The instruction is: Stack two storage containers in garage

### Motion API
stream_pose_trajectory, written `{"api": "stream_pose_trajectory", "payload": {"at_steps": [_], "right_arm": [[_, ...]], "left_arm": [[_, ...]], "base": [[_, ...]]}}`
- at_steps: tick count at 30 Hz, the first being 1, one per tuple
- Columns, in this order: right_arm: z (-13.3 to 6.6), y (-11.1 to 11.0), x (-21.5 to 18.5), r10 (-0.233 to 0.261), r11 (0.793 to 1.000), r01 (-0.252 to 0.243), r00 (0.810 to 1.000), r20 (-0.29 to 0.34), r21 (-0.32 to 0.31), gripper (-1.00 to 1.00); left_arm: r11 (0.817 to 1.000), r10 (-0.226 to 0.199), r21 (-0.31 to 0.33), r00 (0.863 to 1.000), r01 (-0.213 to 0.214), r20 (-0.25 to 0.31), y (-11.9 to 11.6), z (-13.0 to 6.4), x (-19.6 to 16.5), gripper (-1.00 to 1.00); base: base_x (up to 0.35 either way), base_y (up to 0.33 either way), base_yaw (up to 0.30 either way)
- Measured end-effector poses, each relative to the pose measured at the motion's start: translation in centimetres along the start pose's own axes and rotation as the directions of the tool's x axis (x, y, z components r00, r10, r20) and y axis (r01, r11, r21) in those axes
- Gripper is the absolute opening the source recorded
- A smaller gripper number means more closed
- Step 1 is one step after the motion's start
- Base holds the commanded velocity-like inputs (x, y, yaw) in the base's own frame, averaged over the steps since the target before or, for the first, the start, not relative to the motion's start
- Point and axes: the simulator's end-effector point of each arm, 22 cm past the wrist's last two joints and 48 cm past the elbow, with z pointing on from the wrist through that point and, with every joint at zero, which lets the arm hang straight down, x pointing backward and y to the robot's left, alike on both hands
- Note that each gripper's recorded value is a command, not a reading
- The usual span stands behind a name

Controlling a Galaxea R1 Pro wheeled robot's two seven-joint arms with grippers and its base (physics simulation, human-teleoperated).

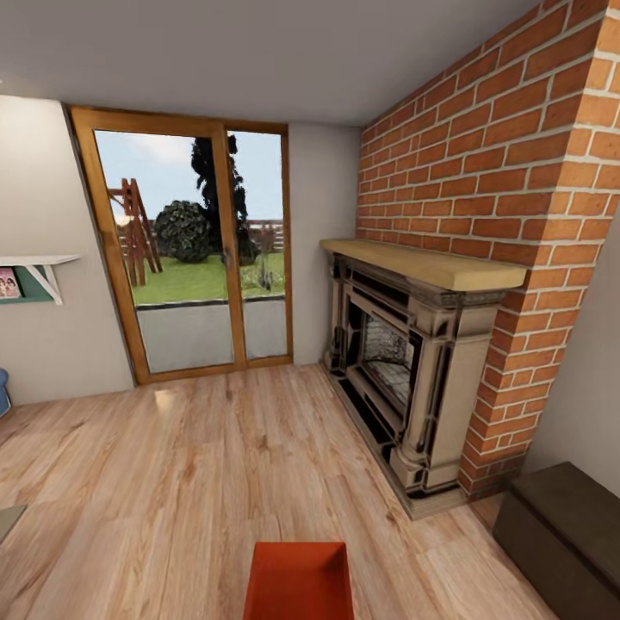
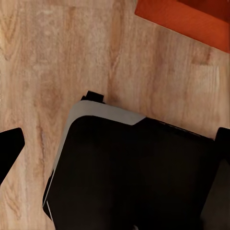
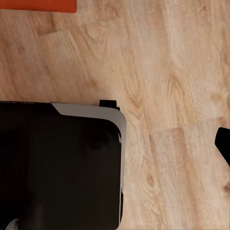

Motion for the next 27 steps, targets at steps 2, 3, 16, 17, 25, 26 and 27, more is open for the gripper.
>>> {"api": "stream_pose_trajectory", "payload": {"at_steps": [2, 3, 16, 17, 25, 26, 27], "right_arm": [[0.00, 0.00, 0.01, 0.000, 1.000, 0.000, 1.000, -0.001, 0.000, 1.00], [0.00, 0.00, 0.02, 0.000, 1.000, 0.000, 1.000, -0.001, 0.000, 1.00], [0.01, 0.00, 0.00, 0.000, 1.000, 0.000, 1.000, 0.000, 0.000, 1.00], [0.00, 0.00, 0.00, 0.000, 1.000, 0.000, 1.000, 0.000, 0.000, 1.00], [0.00, 0.06, 0.02, 0.000, 1.000, 0.000, 1.000, -0.001, -0.001, 1.00], [0.00, 0.07, 0.02, -0.001, 1.000, 0.001, 1.000, -0.001, -0.001, 1.00], [0.00, 0.09, 0.02, -0.001, 1.000, 0.001, 1.000, -0.001, -0.001, 1.00]], "left_arm": [[1.000, 0.000, 0.000, 1.000, 0.000, 0.000, 0.03, 0.00, -0.01, 1.00], [1.000, 0.000, 0.000, 1.000, 0.000, 0.000, 0.03, 0.00, 0.01, 1.00], [1.000, -0.001, -0.001, 1.000, 0.001, -0.001, 0.01, 0.01, 0.06, 1.00], [1.000, -0.001, -0.001, 1.000, 0.001, 0.000, 0.02, 0.00, 0.02, 1.00], [1.000, -0.001, -0.001, 1.000, 0.001, 0.000, 0.05, 0.00, 0.01, 1.00], [1.000, -0.001, -0.001, 1.000, 0.001, 0.000, 0.06, 0.00, 0.02, 1.00], [1.000, -0.002, -0.001, 1.000, 0.002, 0.000, 0.07, 0.00, 0.03, 1.00]], "base": [[0.019, 0.000, 0.000], [0.009, 0.000, 0.000], [0.001, 0.071, 0.000], [0.000, 0.117, 0.000], [0.000, 0.064, 0.000], [0.000, 0.206, 0.000], [0.000, 0.249, 0.000]]}}
